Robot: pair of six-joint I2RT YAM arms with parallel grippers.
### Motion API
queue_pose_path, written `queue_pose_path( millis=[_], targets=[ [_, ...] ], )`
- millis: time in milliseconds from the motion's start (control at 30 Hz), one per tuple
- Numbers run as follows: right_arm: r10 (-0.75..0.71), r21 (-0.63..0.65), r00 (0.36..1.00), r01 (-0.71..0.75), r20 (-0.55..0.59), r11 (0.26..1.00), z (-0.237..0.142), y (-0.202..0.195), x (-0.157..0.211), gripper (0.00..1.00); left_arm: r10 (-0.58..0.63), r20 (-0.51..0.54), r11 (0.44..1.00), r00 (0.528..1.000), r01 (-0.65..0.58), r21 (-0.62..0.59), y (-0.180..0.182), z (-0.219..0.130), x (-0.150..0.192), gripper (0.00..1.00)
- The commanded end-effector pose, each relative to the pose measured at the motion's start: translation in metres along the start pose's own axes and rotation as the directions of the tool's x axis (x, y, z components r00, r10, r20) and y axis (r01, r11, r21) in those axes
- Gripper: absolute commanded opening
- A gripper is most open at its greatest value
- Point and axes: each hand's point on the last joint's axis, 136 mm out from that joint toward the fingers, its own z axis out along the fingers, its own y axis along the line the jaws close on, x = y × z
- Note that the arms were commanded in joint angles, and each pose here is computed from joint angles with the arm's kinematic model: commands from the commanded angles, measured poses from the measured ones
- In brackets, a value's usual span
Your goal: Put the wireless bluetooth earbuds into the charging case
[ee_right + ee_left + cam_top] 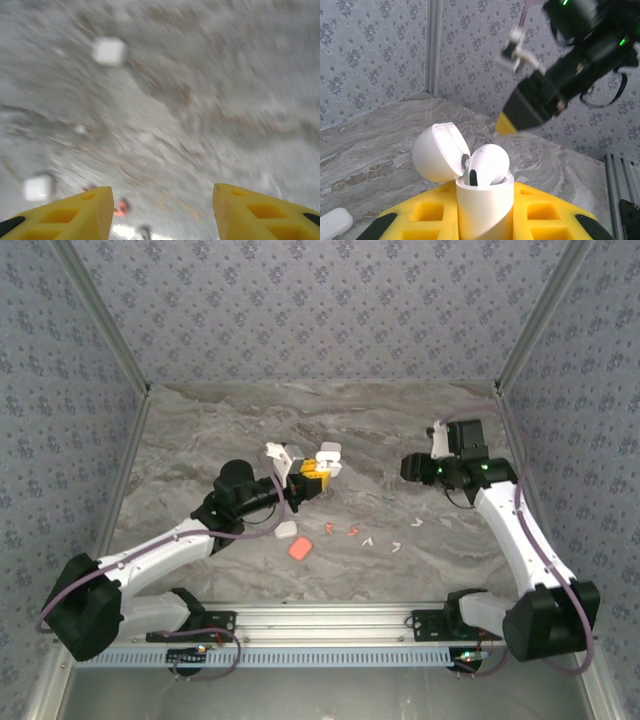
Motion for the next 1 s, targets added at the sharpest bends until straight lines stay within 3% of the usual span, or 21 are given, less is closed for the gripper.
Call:
queue_pose_path(
  millis=[0,133,333,967],
  targets=[
    [0.124,0.122,0.982,-0.107,-0.141,0.987,0.019,-0.038,0.042,0.54,0.052,0.064,0.999,0.997,-0.052,0.003,-0.006,-0.004,-0.020,0.00],
    [0.170,0.217,0.959,-0.121,-0.225,0.969,0.040,-0.065,0.067,0.48,0.052,0.058,0.999,0.997,-0.052,-0.002,-0.005,-0.005,-0.018,0.00],
    [0.221,0.243,0.929,-0.150,-0.298,0.958,0.065,-0.076,0.093,0.42,0.052,0.046,0.999,0.998,-0.052,-0.011,-0.003,-0.005,-0.014,0.00],
    [0.269,0.258,0.901,-0.185,-0.341,0.948,0.095,-0.086,0.108,0.30,0.053,0.027,0.999,0.998,-0.053,-0.013,-0.002,-0.003,-0.010,0.00]
  ],
)
